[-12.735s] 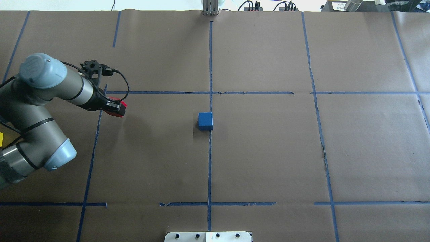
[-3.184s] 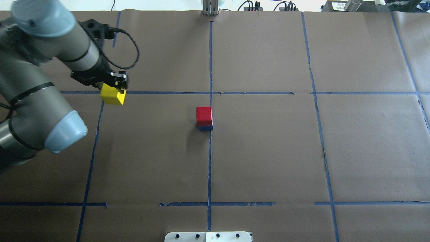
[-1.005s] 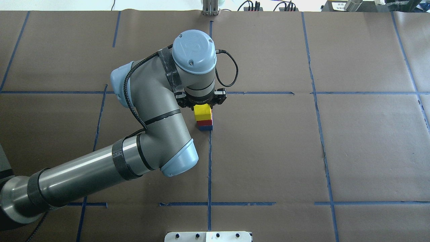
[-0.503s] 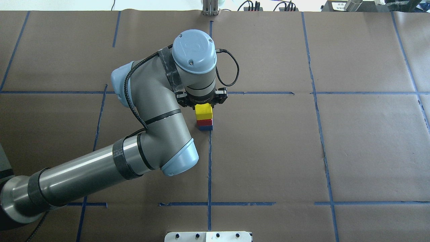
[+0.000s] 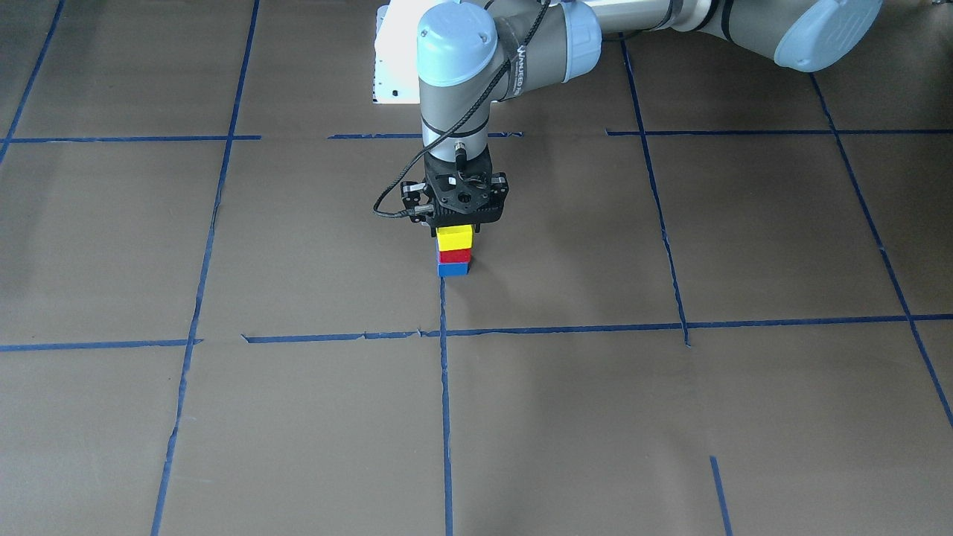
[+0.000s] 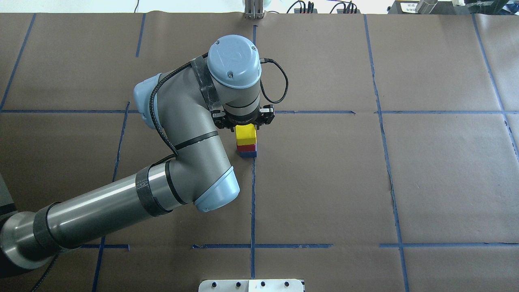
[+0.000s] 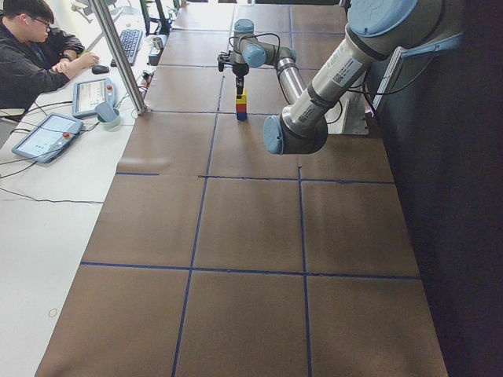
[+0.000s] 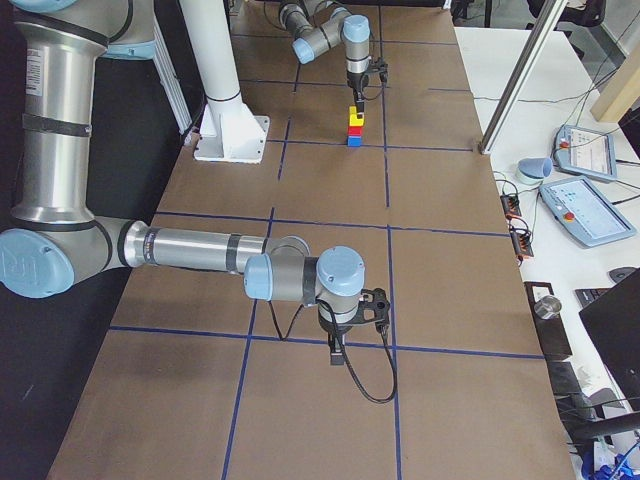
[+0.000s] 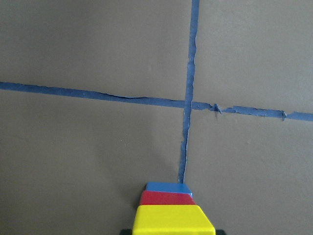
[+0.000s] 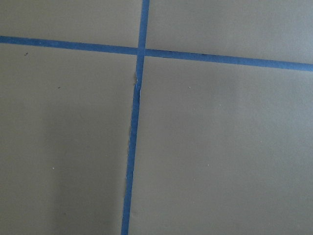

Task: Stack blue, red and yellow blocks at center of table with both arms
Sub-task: 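Lower the yellow cube onto the red cube and open the left gripper, then withdraw the left arm away from the stack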

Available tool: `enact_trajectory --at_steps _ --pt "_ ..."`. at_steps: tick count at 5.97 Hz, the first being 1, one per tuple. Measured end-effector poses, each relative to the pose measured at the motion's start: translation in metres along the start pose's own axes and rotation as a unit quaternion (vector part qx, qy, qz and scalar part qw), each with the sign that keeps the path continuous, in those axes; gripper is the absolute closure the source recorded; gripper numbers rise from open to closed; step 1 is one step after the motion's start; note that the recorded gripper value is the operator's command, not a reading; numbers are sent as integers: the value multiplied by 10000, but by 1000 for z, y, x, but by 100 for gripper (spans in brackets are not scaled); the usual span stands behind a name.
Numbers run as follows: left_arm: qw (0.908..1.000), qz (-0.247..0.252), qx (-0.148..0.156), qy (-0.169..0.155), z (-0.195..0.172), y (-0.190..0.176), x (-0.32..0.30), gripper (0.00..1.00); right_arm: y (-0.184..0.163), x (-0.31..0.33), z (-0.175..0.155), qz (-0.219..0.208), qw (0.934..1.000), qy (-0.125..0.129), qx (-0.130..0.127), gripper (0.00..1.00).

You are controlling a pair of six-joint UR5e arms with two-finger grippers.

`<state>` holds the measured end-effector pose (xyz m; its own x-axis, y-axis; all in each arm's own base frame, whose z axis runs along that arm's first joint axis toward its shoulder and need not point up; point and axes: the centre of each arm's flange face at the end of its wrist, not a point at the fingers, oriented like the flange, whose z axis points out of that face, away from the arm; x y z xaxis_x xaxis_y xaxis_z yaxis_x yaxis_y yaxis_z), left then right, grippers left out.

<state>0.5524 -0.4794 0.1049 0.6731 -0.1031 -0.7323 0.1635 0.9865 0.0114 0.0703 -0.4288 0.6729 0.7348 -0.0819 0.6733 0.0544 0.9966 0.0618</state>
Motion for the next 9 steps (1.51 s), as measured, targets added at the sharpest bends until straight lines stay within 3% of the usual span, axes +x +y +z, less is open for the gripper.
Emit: enact_trajectory --at_steps 2,4,7,9 --pt "9999 -5 59 98 -18 -9 0 0 0 0 0 10 10000 0 -6 0" --pt "9996 223 -29 170 -42 -32 -42 0 0 1 1 25 10000 2 -11 0" --pt "9885 1490 -271 40 -63 -93 -255 0 2 3 3 62 10000 7 -33 0" --pt "9812 1863 -471 -187 -73 -133 -433 0 2 3 4 77 10000 6 -40 0"
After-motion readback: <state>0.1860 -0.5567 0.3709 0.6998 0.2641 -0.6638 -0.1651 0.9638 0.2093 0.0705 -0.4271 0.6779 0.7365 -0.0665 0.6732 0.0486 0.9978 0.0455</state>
